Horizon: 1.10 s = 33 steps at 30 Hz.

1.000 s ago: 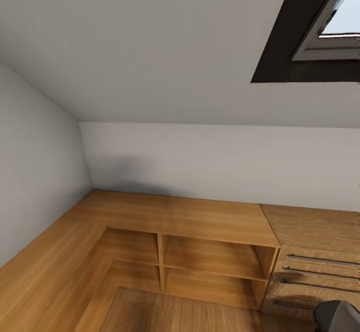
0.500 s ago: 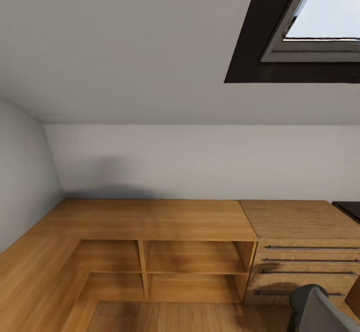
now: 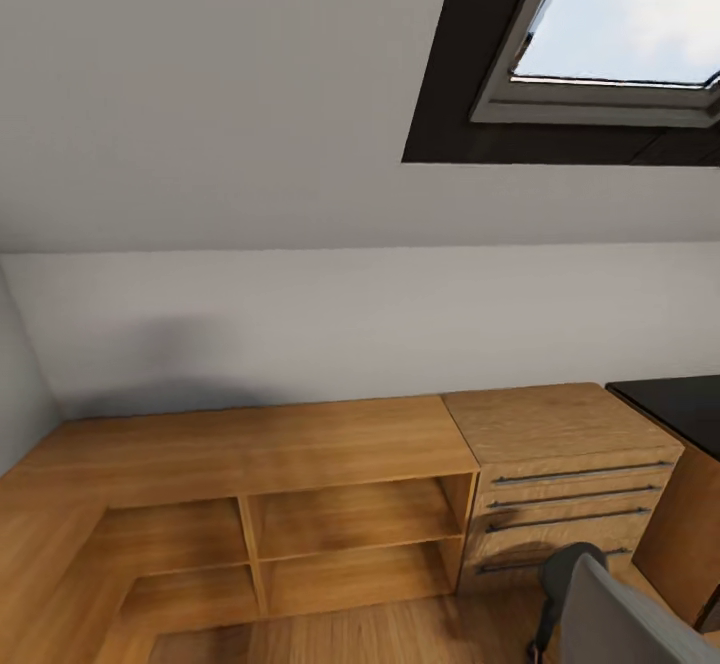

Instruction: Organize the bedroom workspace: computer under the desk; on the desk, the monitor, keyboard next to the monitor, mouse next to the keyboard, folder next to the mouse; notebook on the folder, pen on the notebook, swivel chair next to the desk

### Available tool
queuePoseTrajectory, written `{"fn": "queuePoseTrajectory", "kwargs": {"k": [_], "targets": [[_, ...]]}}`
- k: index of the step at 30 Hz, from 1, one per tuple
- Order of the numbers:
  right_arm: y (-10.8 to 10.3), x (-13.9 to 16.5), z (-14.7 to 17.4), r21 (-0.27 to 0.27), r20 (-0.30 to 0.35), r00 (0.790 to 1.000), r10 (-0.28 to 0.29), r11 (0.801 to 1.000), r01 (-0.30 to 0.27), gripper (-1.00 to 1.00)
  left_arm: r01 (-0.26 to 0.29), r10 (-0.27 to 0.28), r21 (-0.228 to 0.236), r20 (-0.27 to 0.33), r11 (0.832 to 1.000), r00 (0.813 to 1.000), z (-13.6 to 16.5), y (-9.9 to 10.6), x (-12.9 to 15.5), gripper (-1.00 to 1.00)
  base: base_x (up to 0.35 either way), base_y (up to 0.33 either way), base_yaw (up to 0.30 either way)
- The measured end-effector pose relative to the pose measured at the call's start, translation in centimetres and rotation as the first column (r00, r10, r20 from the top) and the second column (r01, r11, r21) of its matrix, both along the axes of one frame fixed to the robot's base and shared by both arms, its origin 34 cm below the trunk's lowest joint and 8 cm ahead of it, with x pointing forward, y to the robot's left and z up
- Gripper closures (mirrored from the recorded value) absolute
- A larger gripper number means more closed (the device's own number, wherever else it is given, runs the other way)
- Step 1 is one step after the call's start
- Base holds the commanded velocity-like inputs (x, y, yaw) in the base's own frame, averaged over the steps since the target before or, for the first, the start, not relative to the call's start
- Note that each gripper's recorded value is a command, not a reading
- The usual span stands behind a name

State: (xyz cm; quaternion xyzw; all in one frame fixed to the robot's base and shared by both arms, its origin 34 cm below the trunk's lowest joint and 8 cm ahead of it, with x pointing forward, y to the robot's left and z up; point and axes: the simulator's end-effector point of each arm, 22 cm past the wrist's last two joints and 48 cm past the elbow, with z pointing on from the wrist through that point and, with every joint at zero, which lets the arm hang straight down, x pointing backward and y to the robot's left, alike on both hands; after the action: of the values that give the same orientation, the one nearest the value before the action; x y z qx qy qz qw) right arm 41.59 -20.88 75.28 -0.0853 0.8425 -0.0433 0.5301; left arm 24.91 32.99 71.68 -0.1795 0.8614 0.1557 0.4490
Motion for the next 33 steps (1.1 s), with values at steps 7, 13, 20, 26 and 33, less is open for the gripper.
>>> {"fn": "queuePoseTrajectory", "kwargs": {"k": [7,13,20,26,33], "targets": [[0.6,-0.2,-0.3,0.007,-0.015,1.0,-0.001,1.0,0.001,-1.0,-0.002,0.002,0.001,-0.006,1.0,1.0,-0.1,0.0,-0.2,-1.0,0.206,0.116,-0.23],[0.7,-0.4,-0.5,0.009,-0.022,1.0,-0.001,1.0,0.001,-1.0,-0.002,0.002,0.001,-0.012,1.0,1.0,-0.2,0.0,-0.4,-1.0,0.024,0.018,-0.227],[0.6,-0.6,-0.8,0.008,-0.031,1.0,-0.002,1.0,0.002,-1.0,-0.003,0.004,0.003,-0.019,1.0,1.0,-0.2,0.1,-0.5,-1.0,-0.209,0.116,-0.226],[0.6,-0.7,-1.0,0.008,-0.036,0.999,-0.002,1.0,0.002,-1.0,-0.003,0.004,0.002,-0.025,1.0,1.0,-0.3,0.0,-0.7,-1.0,-0.289,0.157,-0.235],[0.6,-0.9,-1.1,0.007,-0.042,0.999,-0.002,1.0,0.002,-1.0,-0.003,0.003,0.001,-0.031,1.0,1.0,-0.4,0.0,-0.9,-1.0,-0.295,0.156,-0.246]]}}
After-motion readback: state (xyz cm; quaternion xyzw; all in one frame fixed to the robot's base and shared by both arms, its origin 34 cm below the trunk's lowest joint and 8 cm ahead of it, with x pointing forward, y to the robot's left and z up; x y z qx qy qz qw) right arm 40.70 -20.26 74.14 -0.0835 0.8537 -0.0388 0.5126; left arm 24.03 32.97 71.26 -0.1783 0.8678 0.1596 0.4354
